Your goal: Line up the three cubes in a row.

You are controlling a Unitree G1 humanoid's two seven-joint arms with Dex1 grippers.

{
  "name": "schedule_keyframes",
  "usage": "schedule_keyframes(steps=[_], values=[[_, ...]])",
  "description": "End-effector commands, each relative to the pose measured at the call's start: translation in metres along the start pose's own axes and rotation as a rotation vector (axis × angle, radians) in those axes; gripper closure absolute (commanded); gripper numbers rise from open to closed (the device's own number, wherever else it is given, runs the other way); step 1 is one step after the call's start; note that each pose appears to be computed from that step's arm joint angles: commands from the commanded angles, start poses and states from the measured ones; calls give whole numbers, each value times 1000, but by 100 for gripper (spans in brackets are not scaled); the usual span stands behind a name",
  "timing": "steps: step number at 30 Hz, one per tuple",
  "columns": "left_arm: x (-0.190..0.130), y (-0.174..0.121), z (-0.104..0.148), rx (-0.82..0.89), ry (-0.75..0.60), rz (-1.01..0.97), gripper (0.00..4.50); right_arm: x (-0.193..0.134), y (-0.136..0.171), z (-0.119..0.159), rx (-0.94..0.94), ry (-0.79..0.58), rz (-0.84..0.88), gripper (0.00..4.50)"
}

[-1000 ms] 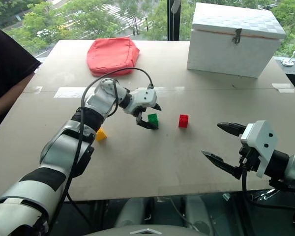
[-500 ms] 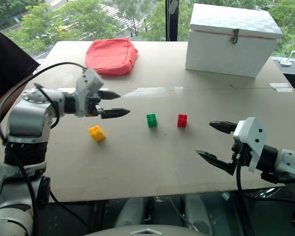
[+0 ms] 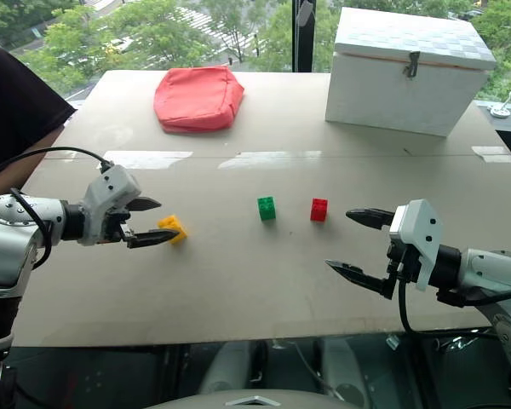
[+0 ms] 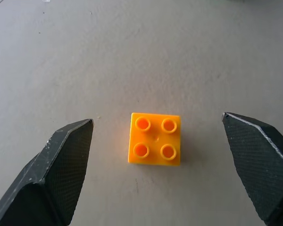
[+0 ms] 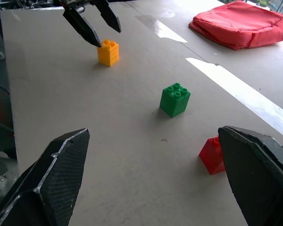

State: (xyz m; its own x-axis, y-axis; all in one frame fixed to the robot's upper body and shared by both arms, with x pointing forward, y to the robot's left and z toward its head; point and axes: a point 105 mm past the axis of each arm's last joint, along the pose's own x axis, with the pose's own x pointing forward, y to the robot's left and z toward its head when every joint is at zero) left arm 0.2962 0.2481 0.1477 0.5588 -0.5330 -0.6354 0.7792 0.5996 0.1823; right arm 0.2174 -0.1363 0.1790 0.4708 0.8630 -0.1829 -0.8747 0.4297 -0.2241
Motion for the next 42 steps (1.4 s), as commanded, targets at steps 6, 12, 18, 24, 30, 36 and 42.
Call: schedule_keyframes(steps=[6,12,18,24,30,36,42], values=[[10,16,-7,79,50,-29,3,-5,8,11,-57,-15,-21,0],[18,16,-9,120,68,-81,151,-8,11,11,-72,-8,-12,0],[21,20,-1,160,21,-119,324,-8,15,16,-83,-20,12,0],[41,31,30,268,-79,-200,324,-1,15,17,-94,-32,26,0],[61,33,42,343,-59,-293,324,0,16,20,-102,-33,12,0],[66,26,47,409,-34,-391,324,-4,21,21,-99,-20,-13,0],[70,24,51,432,-34,-416,324,-5,23,20,-91,-13,-25,0]])
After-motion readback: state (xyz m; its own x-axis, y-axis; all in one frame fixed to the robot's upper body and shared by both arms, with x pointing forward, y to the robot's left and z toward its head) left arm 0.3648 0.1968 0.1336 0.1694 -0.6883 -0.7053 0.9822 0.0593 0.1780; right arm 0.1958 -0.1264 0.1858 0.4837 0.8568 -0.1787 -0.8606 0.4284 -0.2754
